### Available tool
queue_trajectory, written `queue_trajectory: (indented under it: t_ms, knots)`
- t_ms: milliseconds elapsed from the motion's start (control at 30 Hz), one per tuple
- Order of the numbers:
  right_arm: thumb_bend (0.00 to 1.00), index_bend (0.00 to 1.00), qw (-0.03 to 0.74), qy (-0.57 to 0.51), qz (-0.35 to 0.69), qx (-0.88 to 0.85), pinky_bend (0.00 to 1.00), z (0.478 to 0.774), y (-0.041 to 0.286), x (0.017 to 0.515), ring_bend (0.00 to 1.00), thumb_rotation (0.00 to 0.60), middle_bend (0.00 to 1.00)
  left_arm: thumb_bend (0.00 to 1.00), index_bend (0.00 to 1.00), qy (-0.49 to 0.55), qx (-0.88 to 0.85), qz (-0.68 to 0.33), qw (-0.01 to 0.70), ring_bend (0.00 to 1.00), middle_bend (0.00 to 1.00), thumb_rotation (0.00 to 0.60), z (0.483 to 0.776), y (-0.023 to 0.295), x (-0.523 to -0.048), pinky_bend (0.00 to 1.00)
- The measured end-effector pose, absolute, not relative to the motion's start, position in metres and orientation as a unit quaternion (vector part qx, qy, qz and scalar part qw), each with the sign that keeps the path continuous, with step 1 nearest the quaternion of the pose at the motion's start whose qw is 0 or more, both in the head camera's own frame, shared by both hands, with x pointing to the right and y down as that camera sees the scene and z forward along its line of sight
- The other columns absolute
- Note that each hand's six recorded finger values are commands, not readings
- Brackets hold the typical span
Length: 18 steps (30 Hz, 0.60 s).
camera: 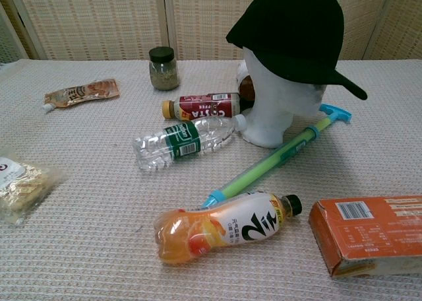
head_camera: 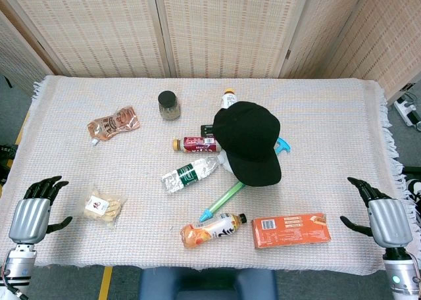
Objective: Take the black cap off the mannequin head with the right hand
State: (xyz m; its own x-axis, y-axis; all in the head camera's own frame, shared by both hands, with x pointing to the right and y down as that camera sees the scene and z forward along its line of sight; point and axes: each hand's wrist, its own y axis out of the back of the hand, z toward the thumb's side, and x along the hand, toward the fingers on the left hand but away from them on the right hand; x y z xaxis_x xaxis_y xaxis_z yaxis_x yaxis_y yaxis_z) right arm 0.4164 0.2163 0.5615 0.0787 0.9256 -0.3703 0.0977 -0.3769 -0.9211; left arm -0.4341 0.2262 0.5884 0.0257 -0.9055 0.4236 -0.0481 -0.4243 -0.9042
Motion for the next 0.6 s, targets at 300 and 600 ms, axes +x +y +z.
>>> queue_trajectory:
  t_ms: [300,600]
  knots:
    - [0.08,0.27,0.404,-0.409,0.496,-0.651,0.91,0.568,0.201,0.387,0.7,0.6,0.35,0.1,0.26,0.392,-0.615,-0.573,0.374,0.17,0.19,0.6,0.584,0.225,-0.432,0.21]
    - [0.08,0.33,0.4,-0.417,0.436,-0.69,0.97,0.593,0.181,0.333,0.77,0.6,0.36,0.1,0.26,0.397,-0.617,-0.567,0.374,0.17,0.19,0.6,0.579,0.225,-0.431,0.21]
